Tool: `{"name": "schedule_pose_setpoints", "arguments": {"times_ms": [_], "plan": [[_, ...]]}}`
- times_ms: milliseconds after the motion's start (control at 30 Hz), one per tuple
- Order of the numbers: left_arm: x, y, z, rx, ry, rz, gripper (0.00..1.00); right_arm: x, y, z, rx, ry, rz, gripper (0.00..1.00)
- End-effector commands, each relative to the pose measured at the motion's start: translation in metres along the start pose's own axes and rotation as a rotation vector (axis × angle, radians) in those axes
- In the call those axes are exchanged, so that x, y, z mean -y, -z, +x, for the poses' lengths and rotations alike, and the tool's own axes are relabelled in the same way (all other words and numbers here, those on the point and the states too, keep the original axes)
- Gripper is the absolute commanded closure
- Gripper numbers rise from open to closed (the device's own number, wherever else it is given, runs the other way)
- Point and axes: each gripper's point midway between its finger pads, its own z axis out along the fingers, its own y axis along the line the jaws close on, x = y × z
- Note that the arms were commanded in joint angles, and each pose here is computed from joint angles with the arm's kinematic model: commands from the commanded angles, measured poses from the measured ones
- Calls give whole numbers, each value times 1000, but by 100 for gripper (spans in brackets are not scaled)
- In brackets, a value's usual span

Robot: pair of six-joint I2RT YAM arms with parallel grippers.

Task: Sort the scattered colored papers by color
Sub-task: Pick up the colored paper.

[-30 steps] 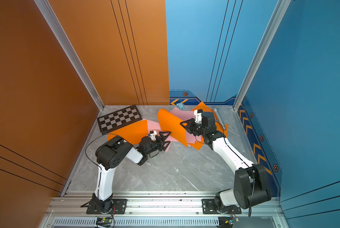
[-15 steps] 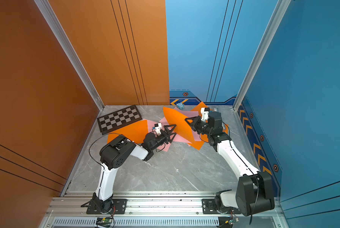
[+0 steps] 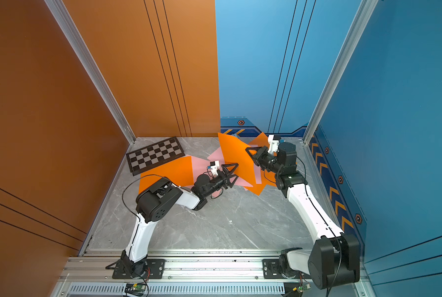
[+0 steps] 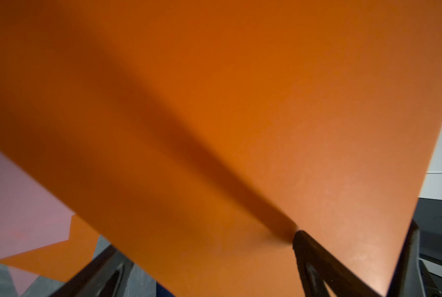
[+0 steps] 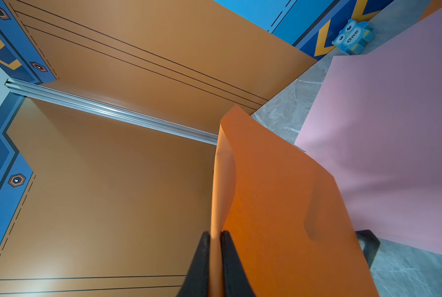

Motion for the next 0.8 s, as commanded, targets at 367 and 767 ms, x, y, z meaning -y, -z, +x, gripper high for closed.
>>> {"name": "schedule_pose_setpoints", "arguments": {"times_ms": [367,767], "plan": [[21,-2,-11,115,-54,52,10,9,24,-13,95,-17,28,89],[11,1,4,76,-4,28,15,13,34,-24,127,-32,27,89]]}}
